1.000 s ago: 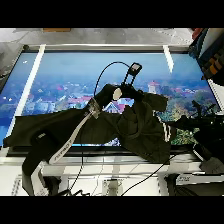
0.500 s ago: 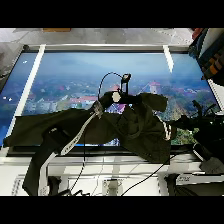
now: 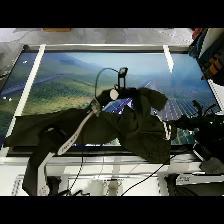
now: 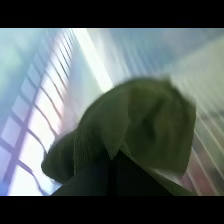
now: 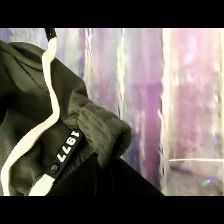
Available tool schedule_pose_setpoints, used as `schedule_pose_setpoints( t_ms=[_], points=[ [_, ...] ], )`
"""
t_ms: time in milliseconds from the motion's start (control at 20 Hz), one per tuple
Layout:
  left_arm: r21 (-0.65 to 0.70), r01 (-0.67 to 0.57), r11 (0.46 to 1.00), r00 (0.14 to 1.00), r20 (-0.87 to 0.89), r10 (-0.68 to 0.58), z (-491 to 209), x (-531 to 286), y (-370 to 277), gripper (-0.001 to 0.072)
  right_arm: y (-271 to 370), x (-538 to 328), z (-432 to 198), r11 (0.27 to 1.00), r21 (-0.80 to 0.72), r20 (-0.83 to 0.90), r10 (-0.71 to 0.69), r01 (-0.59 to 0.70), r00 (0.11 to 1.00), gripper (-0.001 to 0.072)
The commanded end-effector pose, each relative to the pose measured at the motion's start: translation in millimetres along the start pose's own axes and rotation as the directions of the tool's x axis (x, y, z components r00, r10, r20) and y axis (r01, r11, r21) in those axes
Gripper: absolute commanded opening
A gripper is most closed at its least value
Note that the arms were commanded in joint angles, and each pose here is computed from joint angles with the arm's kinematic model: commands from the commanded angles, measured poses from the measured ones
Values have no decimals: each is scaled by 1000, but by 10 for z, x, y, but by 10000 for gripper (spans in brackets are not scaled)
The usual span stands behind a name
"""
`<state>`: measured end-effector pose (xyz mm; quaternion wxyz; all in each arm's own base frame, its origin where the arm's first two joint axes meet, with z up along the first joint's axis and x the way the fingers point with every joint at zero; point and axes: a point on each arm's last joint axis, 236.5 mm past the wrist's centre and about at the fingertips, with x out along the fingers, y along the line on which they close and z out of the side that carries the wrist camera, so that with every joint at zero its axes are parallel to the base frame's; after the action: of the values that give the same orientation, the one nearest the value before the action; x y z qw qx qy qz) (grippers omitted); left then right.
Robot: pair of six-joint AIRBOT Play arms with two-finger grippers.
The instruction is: Fold the clothes and pants, and hang the long-sleeved shirts on hangers.
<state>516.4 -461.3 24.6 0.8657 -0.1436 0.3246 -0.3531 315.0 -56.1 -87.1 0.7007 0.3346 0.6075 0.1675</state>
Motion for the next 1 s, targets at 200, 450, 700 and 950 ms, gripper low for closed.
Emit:
schedule_pose_setpoints(
  t_ms=[200,450,700,950],
  points=[
    [297,-307,904,941,236,242,1589,-1541,819,20,311,-36,268,991,22,113,131,-134,985,33],
    [420,-566,709,814,147,563,1705,-2698,1718,20,727,-225,697,951,-58,294,306,-303,906,33],
    [367,-688,626,709,154,689,1811,-3292,2416,21,844,-522,1259,926,-68,528,349,-371,774,33],
    [309,-729,611,656,64,752,1607,-3566,2872,20,679,-421,1674,964,21,658,186,-264,730,32]
  ],
)
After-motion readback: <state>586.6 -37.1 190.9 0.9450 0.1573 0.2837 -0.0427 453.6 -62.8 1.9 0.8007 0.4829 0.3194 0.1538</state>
